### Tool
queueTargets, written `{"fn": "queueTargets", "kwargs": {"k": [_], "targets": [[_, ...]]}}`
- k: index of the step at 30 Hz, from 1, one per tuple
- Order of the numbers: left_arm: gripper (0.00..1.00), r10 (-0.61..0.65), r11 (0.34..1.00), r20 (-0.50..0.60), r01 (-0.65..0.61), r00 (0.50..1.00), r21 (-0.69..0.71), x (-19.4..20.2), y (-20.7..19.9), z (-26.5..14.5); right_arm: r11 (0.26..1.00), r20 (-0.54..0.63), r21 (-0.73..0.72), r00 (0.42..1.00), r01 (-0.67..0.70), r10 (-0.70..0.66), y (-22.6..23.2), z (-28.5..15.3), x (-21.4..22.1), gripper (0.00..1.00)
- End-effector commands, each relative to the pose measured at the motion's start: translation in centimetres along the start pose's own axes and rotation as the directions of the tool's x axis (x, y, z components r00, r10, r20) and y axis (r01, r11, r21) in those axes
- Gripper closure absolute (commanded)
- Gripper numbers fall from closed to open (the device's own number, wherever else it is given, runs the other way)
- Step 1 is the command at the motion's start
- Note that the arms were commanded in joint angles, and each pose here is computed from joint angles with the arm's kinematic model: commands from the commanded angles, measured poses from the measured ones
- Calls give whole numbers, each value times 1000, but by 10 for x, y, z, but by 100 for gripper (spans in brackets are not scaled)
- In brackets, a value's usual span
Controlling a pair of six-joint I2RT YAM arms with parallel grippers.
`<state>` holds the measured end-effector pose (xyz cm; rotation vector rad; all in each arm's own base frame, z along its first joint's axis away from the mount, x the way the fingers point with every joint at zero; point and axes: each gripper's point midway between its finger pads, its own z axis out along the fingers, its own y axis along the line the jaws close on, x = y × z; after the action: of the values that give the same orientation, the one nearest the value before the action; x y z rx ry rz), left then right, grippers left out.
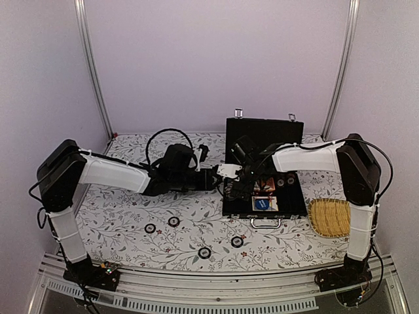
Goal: Pack up texas hold em set
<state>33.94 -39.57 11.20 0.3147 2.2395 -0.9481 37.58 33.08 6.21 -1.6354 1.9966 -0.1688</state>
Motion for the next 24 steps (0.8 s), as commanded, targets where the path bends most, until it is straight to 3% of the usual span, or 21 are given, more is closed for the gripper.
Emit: {"fn": "queueTargets", "kwargs": {"k": [1, 12, 24], "targets": [[60, 7, 1000, 19, -7, 1000, -17, -6, 8, -9, 999, 53, 33, 998, -40, 38, -16, -16, -15, 0], [60, -20, 1000, -3, 20, 1000, -11, 6, 12, -6, 1000, 17, -2, 999, -27, 27, -7, -10, -7, 1], [60, -26, 1000, -18, 26, 999, -11, 12, 15, -6, 998, -2, 64, 1000, 0, 1, -16, -11, -12, 1]]}}
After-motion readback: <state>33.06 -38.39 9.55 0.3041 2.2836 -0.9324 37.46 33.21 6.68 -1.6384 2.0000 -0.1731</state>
